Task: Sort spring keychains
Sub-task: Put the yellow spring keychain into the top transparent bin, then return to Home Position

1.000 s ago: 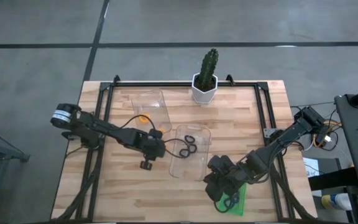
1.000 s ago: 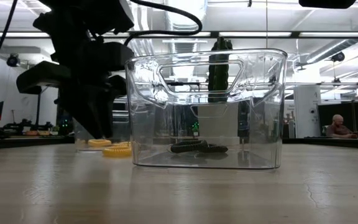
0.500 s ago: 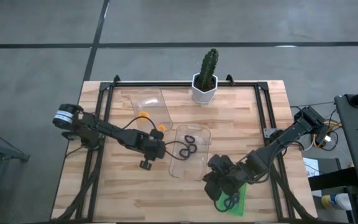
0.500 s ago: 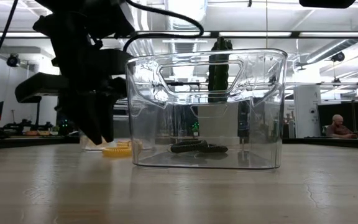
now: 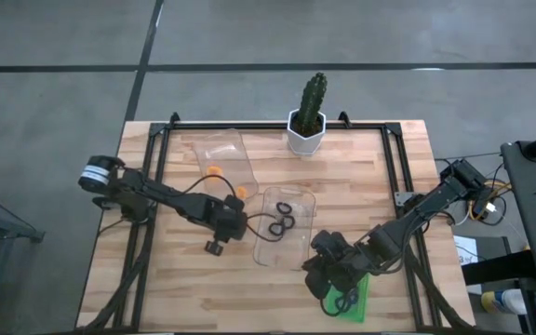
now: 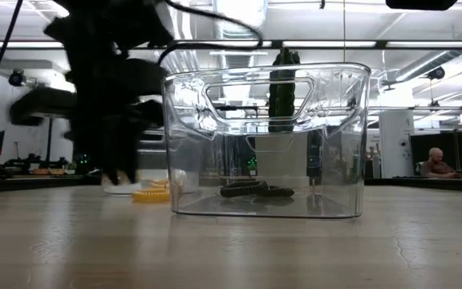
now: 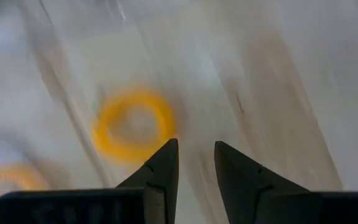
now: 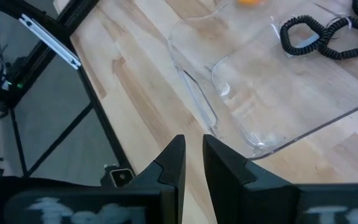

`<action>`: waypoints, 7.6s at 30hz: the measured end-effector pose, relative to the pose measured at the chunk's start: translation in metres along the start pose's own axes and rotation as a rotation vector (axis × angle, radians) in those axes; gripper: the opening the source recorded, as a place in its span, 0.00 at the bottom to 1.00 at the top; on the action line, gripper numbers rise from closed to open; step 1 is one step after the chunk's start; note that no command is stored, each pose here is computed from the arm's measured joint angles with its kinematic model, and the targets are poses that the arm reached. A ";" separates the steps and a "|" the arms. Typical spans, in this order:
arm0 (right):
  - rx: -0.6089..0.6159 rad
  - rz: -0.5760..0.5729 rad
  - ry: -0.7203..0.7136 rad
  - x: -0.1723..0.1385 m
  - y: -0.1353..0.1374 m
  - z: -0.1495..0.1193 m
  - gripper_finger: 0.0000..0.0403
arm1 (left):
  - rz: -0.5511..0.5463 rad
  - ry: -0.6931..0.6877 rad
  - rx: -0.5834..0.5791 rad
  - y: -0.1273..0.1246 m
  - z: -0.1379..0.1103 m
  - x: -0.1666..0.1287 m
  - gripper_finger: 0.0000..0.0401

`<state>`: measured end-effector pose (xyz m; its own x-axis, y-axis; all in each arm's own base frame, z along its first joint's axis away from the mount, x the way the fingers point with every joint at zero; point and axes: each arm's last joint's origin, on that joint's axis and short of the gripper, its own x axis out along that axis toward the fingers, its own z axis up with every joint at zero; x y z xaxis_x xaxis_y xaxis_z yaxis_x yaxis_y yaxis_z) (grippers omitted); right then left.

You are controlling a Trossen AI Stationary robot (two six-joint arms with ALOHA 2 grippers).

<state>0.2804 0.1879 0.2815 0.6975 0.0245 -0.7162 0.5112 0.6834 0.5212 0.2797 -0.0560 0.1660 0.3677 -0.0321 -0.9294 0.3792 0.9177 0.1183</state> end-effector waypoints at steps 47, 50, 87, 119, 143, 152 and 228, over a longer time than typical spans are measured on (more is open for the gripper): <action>-0.003 0.009 -0.012 0.001 0.001 0.000 0.13 | 0.186 0.141 -0.072 0.005 0.004 0.002 0.24; -0.008 -0.002 -0.017 0.004 0.001 -0.001 0.13 | 0.156 0.069 -0.074 0.004 0.012 -0.008 0.24; 0.010 0.040 -0.020 0.013 0.007 -0.004 0.13 | 0.046 0.030 -0.140 0.002 0.008 0.022 0.15; -0.062 0.028 -0.033 0.017 0.003 0.010 0.13 | 0.283 -0.197 -0.520 0.070 -0.035 -0.133 0.00; -0.204 0.023 -0.228 -0.003 -0.014 0.079 0.13 | 0.170 -0.603 -0.877 0.101 -0.074 -0.192 0.30; -0.393 -0.059 -0.317 -0.022 -0.039 0.103 0.13 | -0.012 -0.944 -0.825 0.061 -0.091 -0.214 0.30; -0.533 0.232 -0.859 -0.051 -0.264 -0.014 0.13 | 0.284 -1.394 -0.544 0.016 -0.168 -0.085 0.30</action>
<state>0.1028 0.0162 0.1739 0.9804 -0.1885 0.0571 0.1755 0.9677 0.1811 0.1114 0.0280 0.1879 0.9733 0.1140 0.1992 -0.0740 0.9774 -0.1980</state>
